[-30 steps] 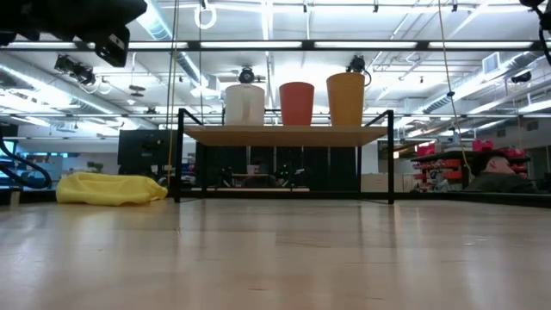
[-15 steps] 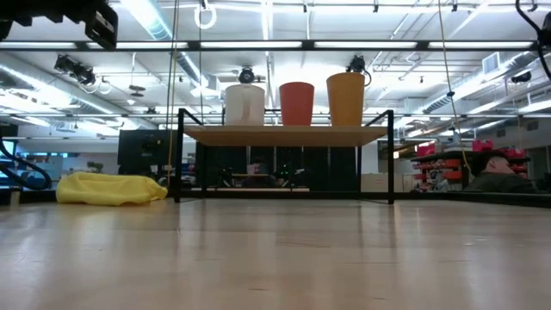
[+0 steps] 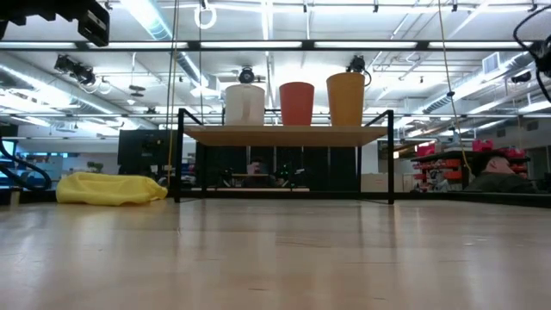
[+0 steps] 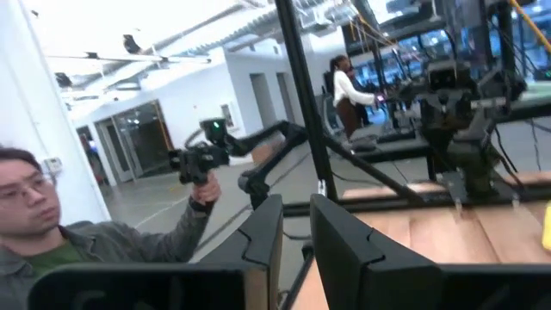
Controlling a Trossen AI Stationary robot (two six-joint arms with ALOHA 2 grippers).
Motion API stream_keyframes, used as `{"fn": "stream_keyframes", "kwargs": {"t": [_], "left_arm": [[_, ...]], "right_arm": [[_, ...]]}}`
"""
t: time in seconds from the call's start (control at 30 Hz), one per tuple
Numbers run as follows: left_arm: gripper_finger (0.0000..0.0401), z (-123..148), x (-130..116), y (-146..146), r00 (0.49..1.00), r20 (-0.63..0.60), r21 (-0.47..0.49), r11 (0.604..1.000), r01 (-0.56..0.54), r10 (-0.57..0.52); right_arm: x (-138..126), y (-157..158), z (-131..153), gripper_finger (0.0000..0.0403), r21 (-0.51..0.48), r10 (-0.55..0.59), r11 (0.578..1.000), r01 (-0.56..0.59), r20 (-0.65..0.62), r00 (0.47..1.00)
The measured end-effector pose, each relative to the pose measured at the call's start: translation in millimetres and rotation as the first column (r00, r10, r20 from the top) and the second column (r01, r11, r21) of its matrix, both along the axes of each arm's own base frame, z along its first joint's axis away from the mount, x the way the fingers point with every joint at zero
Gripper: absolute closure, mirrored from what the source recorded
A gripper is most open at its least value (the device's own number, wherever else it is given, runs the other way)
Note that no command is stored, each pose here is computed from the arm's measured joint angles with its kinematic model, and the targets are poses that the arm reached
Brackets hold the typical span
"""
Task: Stack small to large cups/mugs on shelf
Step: Return to Home Position
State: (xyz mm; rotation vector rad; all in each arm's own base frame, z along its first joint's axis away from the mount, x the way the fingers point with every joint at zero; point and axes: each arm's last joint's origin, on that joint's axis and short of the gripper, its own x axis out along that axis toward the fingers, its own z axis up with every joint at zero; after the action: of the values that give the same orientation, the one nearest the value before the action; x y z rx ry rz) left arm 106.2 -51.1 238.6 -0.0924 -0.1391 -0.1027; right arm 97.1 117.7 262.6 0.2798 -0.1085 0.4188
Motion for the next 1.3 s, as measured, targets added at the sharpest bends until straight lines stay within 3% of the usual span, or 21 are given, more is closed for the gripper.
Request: {"fn": "stream_keyframes", "kwargs": {"t": [0.77, 1.3], "left_arm": [[0.0372, 2, -30, 19, 0.999, 0.049, -0.035, 0.999, 0.002, 0.000], [0.0366, -3, -37, 23, 1.000, 0.023, -0.062, 0.998, 0.008, -0.007]], "right_arm": [[-28, -35, 17, 0.0331, 0.058, 0.128, 0.989, -0.135, 0.101, 0.987], [-42, -56, 16, 0.0331, 0.078, 0.127, 0.988, -0.136, 0.115, 0.985]]}}
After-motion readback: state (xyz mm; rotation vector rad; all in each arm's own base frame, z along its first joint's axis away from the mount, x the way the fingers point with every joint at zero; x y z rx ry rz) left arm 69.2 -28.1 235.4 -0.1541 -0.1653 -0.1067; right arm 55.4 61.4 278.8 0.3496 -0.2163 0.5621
